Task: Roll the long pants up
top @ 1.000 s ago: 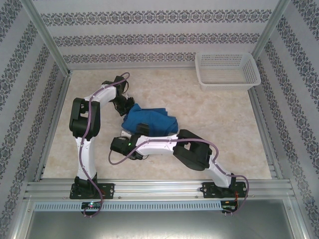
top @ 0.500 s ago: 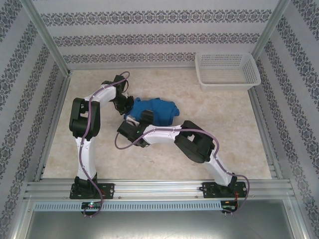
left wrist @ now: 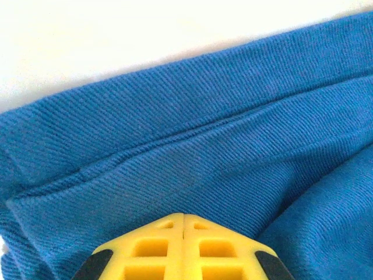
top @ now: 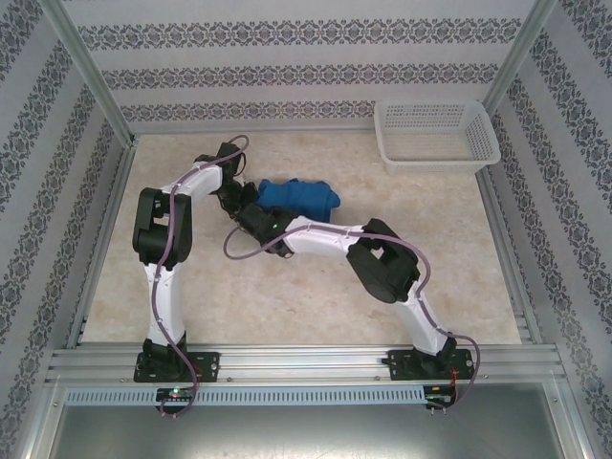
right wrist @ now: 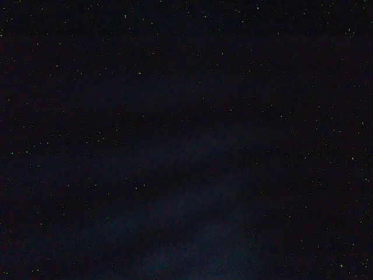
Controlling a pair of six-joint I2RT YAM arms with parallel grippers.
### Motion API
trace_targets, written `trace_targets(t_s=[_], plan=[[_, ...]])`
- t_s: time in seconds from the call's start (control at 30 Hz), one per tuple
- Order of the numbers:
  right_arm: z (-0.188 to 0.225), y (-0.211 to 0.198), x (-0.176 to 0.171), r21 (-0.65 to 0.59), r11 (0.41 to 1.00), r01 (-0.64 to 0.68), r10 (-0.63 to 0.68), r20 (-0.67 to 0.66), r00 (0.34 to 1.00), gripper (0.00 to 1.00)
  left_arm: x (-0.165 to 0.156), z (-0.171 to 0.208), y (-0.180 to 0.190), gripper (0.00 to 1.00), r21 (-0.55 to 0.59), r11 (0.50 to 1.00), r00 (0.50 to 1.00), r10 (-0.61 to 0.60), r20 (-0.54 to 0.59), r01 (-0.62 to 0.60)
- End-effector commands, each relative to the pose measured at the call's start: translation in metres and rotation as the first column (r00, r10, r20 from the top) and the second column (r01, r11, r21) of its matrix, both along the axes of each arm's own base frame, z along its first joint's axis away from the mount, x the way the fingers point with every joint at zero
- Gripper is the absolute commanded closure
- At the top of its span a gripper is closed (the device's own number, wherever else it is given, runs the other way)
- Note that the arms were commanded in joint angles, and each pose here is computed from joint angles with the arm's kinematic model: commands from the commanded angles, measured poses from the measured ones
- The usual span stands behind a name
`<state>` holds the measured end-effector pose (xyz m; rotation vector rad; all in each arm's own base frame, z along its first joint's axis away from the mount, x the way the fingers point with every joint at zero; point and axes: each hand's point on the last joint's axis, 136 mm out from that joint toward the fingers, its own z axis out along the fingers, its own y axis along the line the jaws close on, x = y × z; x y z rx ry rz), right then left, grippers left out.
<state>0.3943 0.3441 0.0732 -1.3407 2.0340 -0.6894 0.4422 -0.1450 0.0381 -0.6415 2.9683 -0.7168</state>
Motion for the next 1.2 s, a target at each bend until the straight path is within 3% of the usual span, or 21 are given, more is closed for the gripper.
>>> trace_targets(t_s=[0.0,0.27,0.53,0.7,1.0,1.1,1.17], plan=[[0.068,-0.009,0.017,0.244,0.966,0.085,-0.071,-0.066,0.995,1.0,-0.027,0.013,-0.011,1.0,-0.025,0.998,0.995,-0.056,-0.085,0.054],[0.136,-0.022,0.008,0.448,0.872,0.199,-0.035,-0.348,0.937,1.0,-0.014,0.031,-0.011,1.0,-0.013,0.998,0.997,-0.061,-0.052,0.06],[0.16,-0.022,-0.005,0.473,0.855,0.21,0.018,-0.434,0.901,1.0,-0.012,0.036,-0.011,1.0,-0.014,0.998,0.997,-0.057,-0.046,0.056],[0.158,-0.036,-0.007,0.426,0.868,0.253,-0.027,-0.468,0.883,1.0,-0.014,0.036,-0.01,1.0,-0.011,0.998,0.997,-0.056,-0.049,0.056],[0.195,-0.049,0.001,0.55,0.782,0.294,-0.047,-0.418,0.907,1.0,-0.011,0.04,-0.01,1.0,-0.016,0.999,0.998,-0.051,-0.043,0.05],[0.206,-0.068,0.018,0.595,0.724,0.349,-0.099,-0.411,0.906,1.0,-0.012,0.04,-0.011,1.0,-0.017,0.998,0.998,-0.054,-0.043,0.053],[0.218,-0.082,0.031,0.657,0.64,0.398,-0.116,-0.429,0.896,1.0,-0.012,0.04,-0.011,1.0,-0.018,0.998,0.998,-0.054,-0.045,0.053]])
